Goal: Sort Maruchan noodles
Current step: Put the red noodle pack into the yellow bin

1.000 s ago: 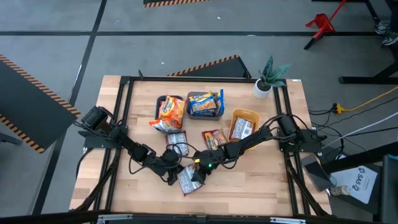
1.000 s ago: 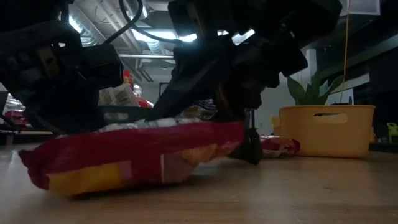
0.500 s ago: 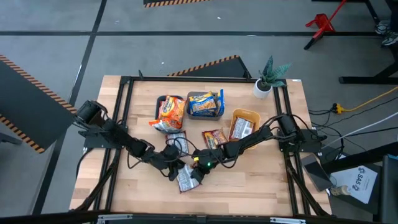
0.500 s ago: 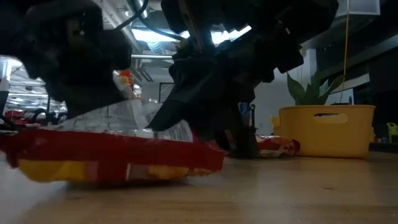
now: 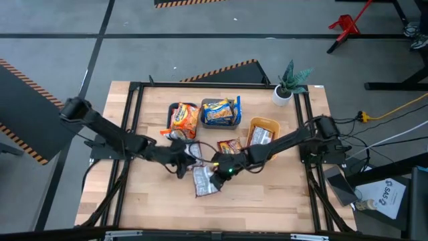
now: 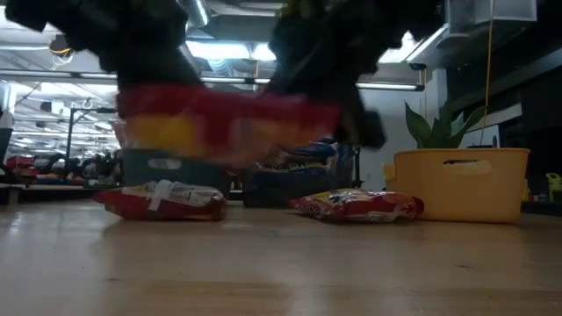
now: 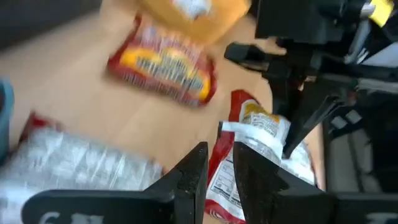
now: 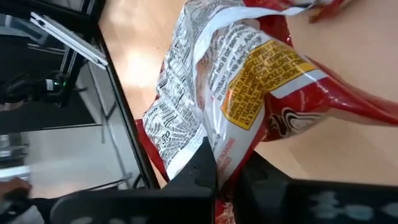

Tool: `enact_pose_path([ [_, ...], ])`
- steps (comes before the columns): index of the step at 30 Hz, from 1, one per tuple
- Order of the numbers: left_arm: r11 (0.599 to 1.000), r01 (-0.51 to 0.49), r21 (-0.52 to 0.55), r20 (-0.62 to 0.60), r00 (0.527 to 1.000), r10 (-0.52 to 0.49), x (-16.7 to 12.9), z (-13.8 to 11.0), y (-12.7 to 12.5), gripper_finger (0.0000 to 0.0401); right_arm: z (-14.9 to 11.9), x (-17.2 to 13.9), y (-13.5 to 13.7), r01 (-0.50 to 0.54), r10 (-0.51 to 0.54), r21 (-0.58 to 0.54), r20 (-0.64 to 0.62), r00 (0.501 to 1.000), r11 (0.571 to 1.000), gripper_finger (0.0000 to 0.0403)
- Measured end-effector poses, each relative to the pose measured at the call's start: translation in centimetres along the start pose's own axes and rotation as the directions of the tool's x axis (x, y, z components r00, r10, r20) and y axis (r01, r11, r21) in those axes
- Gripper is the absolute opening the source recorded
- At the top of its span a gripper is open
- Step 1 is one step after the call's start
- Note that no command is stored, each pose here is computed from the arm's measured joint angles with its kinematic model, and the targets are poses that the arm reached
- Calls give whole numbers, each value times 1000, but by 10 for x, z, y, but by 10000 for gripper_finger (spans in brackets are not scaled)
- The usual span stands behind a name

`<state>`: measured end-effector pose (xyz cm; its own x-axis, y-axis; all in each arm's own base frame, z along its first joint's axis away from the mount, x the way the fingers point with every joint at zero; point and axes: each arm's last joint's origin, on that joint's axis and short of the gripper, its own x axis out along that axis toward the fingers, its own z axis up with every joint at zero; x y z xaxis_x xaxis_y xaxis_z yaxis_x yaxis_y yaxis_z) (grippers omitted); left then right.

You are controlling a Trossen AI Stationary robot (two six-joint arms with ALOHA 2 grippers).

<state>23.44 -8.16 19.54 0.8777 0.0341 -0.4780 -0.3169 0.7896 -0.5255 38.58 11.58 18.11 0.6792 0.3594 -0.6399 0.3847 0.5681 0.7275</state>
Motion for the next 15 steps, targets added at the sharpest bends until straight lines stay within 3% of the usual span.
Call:
enact_pose_path([
  [7, 997, 67, -36, 145, 987, -61, -29, 29, -3, 71, -1, -75, 14, 184, -182, -23, 67, 981, 983, 2],
  [12, 996, 74, -45, 208, 976, -63, -40, 38, -2, 71, -10, -136, 7, 387, -387, 28, 130, 913, 922, 1],
  [15, 996, 71, -51, 225, 973, -57, -42, 41, -1, 71, -15, -169, -8, 428, -440, 100, 172, 881, 898, 1],
])
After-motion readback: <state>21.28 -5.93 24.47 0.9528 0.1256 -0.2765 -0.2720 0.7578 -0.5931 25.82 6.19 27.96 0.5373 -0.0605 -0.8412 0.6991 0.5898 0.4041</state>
